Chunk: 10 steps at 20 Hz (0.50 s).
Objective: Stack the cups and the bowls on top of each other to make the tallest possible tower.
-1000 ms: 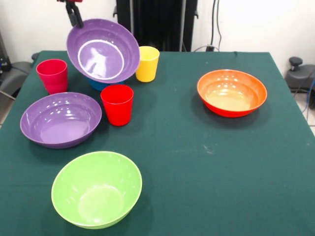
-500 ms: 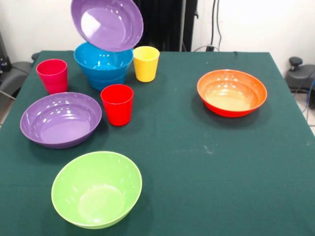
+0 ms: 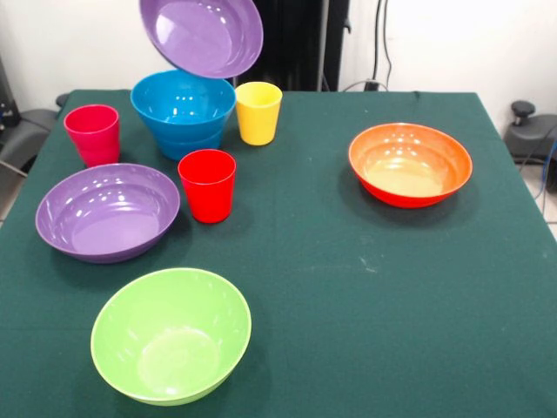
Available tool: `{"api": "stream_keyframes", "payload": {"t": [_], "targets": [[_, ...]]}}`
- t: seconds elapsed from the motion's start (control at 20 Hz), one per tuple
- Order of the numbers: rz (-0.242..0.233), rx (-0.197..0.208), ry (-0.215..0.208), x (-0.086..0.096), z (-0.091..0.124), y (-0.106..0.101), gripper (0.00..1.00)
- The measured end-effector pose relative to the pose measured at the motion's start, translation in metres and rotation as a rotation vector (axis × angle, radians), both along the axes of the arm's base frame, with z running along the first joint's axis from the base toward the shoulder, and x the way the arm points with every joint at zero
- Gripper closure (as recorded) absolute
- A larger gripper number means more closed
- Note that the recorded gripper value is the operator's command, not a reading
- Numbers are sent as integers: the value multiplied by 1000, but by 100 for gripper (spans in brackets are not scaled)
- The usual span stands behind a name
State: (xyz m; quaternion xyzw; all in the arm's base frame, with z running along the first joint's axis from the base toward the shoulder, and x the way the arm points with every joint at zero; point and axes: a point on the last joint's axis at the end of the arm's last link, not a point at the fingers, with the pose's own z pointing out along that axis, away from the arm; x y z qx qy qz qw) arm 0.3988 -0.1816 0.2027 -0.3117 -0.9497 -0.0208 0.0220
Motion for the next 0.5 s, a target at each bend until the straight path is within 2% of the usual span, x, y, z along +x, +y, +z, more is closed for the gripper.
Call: {"api": "stream_keyframes", "payload": {"t": [0.5], "targets": [[97, 44, 48, -15, -29, 15, 100]]}}
